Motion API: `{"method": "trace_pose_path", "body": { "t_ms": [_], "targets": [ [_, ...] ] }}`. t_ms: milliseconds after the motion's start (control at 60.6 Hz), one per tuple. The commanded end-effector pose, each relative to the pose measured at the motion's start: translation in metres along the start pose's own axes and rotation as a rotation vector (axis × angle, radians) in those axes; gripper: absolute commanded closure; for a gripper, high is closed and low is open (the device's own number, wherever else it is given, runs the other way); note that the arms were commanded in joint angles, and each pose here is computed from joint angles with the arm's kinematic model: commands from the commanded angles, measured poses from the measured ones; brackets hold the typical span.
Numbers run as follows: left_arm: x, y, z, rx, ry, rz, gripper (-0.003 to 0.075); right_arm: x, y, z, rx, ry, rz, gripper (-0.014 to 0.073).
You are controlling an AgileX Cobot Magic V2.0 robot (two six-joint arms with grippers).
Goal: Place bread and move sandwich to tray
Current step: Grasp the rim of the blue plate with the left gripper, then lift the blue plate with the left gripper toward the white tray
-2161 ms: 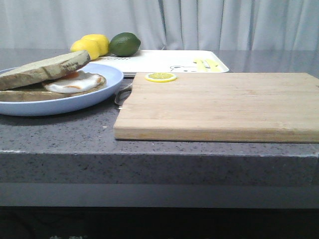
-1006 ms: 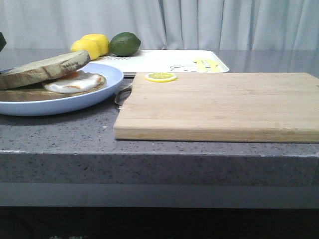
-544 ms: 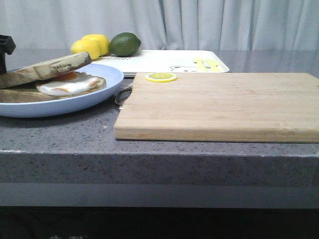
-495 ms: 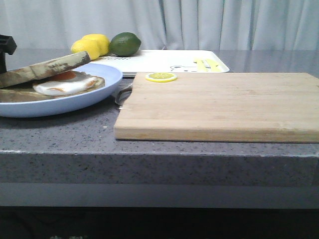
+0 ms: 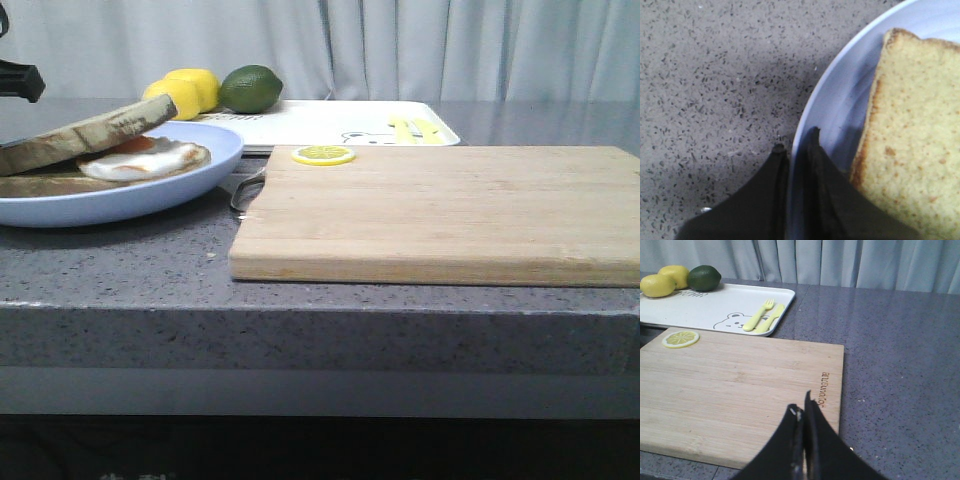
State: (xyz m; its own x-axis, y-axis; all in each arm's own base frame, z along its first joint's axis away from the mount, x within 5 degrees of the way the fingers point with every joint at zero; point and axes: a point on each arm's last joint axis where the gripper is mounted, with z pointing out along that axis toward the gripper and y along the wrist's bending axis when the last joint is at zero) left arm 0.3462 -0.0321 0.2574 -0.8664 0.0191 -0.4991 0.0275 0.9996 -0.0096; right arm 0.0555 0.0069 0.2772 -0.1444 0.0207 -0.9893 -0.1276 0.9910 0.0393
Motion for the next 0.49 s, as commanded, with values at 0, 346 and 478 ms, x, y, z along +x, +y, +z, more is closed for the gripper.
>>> {"method": "trace_pose_path", "body": {
  "t_ms": [0, 346, 478],
  "targets": [
    [-0.007, -0.001, -0.020, 0.022, -0.030, 0.008, 0.0738, -0.016, 0.001, -0.002, -0.002, -0.104, 0.002, 0.0655],
    [-0.051, 0.026, -0.090, 0.280, -0.178, -0.147, 0.0738, -0.016, 0.001, -0.002, -0.002, -0.104, 0.002, 0.0655],
    [-0.064, 0.026, -0.110, 0.396, -0.255, -0.187, 0.0739, -0.016, 0.001, -0.002, -0.002, -0.104, 0.002, 0.0655]
  ]
}}
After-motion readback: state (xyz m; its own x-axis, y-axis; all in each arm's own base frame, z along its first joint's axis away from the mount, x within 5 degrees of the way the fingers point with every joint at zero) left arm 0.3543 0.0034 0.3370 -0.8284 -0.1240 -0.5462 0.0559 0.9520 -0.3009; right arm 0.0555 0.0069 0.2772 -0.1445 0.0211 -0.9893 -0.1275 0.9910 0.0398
